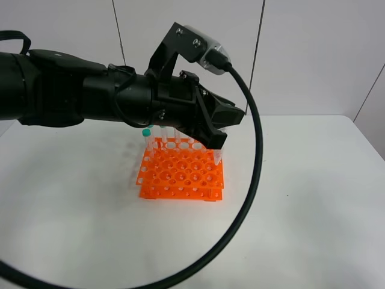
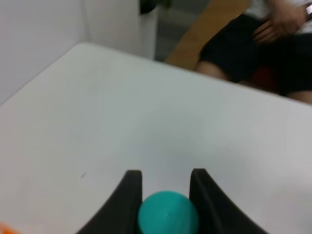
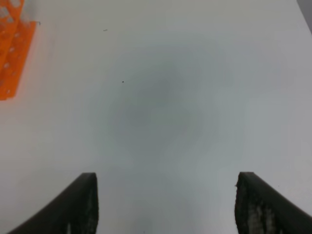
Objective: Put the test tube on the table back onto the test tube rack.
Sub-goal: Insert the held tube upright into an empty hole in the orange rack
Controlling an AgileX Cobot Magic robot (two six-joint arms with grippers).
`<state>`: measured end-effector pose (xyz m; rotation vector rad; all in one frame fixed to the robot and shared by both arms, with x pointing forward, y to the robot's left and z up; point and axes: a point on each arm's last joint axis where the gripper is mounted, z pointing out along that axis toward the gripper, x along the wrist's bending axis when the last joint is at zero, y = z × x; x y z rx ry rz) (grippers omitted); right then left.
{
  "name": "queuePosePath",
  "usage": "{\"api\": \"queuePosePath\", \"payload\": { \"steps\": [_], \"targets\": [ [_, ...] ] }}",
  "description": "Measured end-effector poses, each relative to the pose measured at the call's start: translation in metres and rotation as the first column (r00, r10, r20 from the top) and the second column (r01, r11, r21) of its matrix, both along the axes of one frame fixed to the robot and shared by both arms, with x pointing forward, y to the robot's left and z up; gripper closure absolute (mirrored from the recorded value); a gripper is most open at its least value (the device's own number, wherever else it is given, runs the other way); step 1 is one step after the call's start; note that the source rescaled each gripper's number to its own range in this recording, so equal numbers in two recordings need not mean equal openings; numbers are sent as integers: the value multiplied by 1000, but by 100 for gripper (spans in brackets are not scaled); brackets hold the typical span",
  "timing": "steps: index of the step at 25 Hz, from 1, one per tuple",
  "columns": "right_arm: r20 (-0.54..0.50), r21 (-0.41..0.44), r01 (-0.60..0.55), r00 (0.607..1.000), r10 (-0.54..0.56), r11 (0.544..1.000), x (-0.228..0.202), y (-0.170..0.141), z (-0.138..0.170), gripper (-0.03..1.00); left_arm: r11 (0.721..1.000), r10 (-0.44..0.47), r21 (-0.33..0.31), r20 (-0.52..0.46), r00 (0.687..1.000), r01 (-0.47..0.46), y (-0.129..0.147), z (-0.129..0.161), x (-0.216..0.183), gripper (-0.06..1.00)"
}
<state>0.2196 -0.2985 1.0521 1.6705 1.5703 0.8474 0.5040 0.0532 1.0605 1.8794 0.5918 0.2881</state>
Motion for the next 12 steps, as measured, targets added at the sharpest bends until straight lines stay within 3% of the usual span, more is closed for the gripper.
{"api": "queuePosePath", "payload": {
  "steps": [6, 12],
  "targets": [
    [0, 0, 0, 1000, 0, 1000, 0, 0, 0, 18, 990, 102, 91, 33, 994, -105, 5, -5, 6, 94],
    [0, 0, 0, 1000, 0, 1000, 0, 0, 0, 18, 955, 268, 110, 80, 960, -276, 16, -4, 18, 94]
  ]
}}
